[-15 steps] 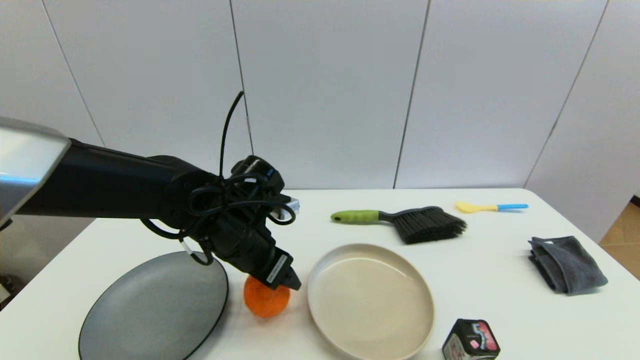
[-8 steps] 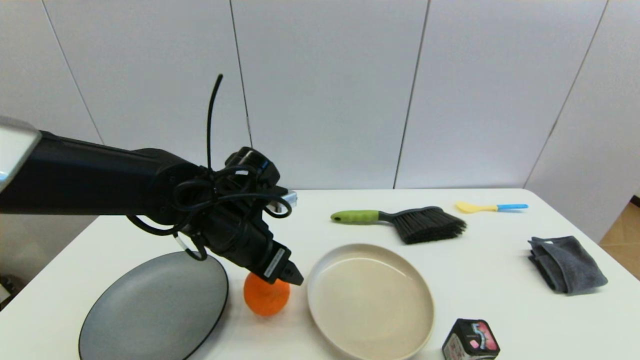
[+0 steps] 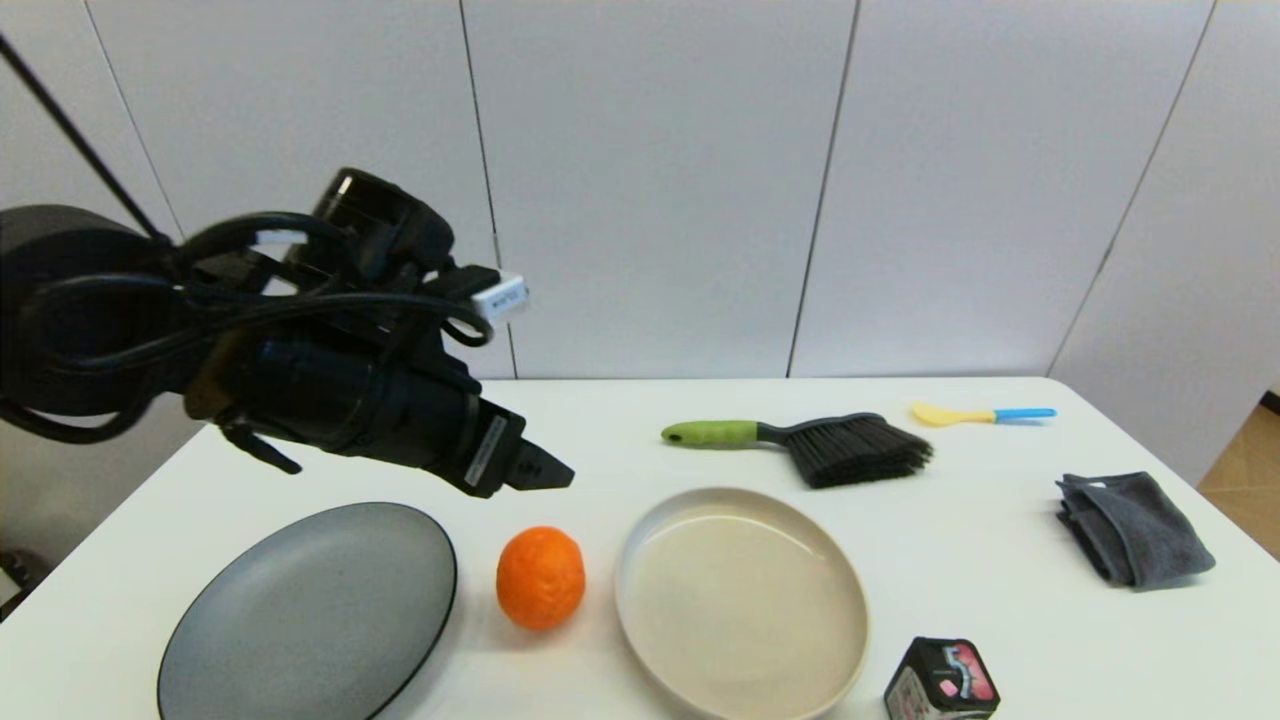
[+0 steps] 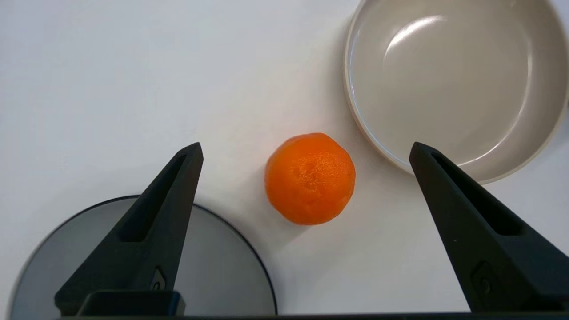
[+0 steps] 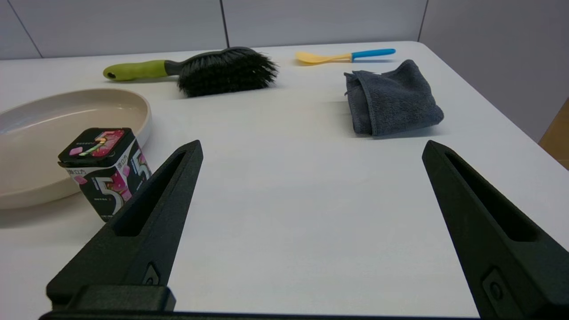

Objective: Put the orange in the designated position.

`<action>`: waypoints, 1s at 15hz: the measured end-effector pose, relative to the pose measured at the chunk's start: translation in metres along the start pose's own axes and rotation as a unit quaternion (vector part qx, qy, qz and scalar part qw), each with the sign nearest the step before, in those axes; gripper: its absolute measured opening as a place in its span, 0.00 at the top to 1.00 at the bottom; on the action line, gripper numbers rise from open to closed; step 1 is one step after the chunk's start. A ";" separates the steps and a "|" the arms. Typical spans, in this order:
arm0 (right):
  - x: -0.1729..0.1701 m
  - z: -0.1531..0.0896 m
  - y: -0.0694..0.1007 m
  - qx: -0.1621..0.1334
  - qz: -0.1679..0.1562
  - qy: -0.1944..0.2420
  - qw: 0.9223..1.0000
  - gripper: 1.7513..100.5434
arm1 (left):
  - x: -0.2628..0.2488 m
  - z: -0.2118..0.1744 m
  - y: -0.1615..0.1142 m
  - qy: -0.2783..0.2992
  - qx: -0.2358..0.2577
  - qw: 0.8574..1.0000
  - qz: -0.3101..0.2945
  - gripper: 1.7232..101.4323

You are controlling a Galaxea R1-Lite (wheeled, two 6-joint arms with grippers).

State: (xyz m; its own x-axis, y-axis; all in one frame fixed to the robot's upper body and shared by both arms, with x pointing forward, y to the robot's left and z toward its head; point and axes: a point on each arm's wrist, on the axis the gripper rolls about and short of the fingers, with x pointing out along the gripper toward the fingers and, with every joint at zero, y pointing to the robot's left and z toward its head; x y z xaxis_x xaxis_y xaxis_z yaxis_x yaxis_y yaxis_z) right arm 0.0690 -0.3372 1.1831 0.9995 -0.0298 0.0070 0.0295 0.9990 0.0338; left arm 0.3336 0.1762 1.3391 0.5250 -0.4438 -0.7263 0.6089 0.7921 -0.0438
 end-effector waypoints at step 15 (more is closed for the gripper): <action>0.000 0.000 0.000 0.000 0.000 0.000 1.000 0.03 | -0.188 -0.068 0.035 -0.209 -0.045 0.951 0.225 0.04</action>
State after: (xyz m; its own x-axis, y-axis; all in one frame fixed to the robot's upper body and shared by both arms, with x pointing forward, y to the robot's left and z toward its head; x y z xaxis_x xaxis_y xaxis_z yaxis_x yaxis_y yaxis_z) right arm 0.0690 -0.3372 1.1832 0.9995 -0.0302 0.0074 0.0299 0.9990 0.0338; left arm 0.2163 0.3160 1.4272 0.9224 -0.1637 -0.3498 0.2228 0.9654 0.1355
